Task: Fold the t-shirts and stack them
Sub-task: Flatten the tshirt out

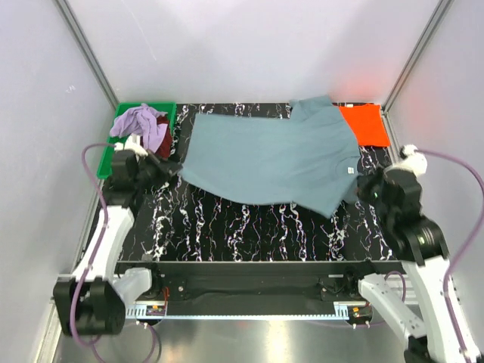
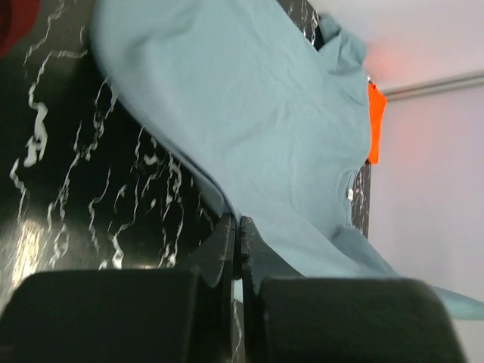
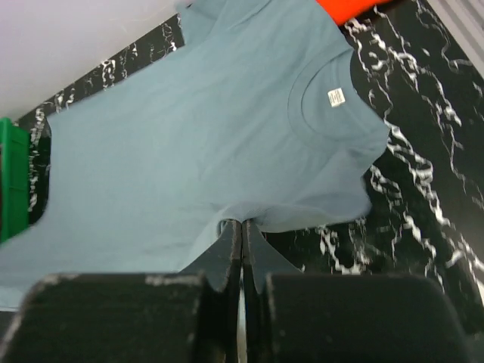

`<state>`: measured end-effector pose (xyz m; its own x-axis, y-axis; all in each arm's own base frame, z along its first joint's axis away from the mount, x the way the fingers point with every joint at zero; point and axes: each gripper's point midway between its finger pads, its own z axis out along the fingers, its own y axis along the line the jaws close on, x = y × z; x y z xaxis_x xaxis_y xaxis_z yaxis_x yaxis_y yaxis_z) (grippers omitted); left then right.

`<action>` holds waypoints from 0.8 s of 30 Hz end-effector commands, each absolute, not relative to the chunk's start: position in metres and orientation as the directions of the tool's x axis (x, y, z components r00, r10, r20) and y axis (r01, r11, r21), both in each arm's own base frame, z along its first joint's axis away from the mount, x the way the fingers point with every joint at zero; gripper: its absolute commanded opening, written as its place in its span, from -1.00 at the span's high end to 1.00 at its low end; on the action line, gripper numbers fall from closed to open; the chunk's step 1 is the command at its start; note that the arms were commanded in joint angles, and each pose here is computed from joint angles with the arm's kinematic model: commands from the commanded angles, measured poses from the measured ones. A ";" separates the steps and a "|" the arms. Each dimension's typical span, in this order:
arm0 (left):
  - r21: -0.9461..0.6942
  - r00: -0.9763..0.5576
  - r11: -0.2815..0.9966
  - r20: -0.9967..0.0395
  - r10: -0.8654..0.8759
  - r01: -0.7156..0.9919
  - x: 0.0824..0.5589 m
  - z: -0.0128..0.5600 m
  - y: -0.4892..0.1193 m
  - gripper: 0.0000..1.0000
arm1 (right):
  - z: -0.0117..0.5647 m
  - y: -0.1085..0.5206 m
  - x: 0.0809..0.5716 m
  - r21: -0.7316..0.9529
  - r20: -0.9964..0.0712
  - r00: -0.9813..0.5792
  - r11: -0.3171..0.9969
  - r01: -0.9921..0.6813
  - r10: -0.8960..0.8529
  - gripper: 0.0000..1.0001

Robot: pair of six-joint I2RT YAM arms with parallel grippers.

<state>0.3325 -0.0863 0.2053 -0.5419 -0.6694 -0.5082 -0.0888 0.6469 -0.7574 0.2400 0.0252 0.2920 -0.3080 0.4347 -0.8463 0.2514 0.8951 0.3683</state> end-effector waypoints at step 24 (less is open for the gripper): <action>-0.607 -0.499 0.774 -0.621 -0.604 -0.181 0.231 0.228 -0.055 1.00 | 0.358 0.036 0.163 0.481 -0.806 -0.336 0.870 0.111 0.488 1.00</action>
